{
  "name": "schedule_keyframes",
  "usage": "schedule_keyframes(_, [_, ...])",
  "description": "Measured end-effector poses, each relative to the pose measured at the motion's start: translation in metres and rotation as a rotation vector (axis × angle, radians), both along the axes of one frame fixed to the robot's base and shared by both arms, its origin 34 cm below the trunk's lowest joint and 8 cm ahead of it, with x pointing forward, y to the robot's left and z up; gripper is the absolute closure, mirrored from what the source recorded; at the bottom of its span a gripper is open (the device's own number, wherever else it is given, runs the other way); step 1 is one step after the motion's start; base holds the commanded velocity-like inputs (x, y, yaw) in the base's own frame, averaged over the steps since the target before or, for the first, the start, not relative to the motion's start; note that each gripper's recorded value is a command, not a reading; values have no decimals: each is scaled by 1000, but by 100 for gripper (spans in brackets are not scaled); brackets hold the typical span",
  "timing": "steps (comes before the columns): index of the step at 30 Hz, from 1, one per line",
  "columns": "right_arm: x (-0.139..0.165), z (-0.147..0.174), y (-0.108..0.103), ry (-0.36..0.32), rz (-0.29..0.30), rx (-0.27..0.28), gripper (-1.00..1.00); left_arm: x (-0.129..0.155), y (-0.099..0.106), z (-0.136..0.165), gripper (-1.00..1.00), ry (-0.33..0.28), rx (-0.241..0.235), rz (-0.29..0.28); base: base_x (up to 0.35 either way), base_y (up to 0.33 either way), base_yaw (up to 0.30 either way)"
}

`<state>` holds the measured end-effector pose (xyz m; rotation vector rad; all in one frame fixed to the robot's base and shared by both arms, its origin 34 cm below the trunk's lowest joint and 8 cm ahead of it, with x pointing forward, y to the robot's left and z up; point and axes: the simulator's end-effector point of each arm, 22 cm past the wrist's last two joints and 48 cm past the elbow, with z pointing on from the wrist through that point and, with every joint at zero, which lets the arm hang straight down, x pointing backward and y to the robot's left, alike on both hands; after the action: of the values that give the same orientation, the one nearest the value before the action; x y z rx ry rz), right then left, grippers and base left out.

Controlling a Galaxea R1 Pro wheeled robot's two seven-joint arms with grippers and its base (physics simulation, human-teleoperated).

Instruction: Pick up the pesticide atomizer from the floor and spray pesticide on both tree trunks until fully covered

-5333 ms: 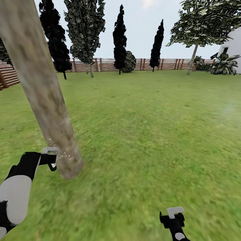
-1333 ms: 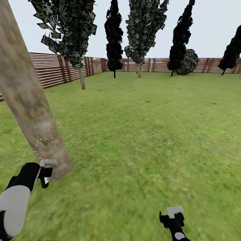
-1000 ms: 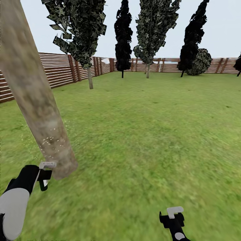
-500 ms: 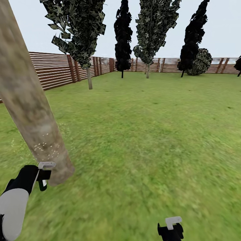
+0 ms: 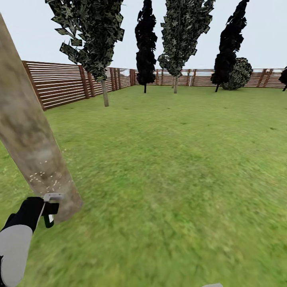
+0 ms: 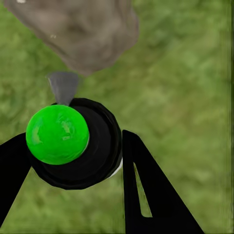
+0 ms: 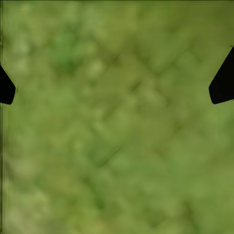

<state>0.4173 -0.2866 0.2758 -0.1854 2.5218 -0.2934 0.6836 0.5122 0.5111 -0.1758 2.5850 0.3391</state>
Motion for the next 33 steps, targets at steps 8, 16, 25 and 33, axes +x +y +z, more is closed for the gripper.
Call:
schedule_keyframes(8, [0, 0, 0, 0, 0, 0, -100, -1, 2, 1, 100, -1, 2, 3, 168, -239, 0])
schedule_keyframes(16, [4, 2, 1, -11, 0, 2, -100, -2, 7, 2, 100, -6, -2, 18, 35, -31, 0])
schedule_keyframes(25, [88, 51, -14, -220, -8, -28, -100, -39, 39, -16, 100, 20, -10, 90, 0, 0, 15])
schedule_keyframes(33, [88, 51, -13, -220, -3, -29, -100, -39, 38, -16, 100, 21, -11, 90, 143, -91, 261])
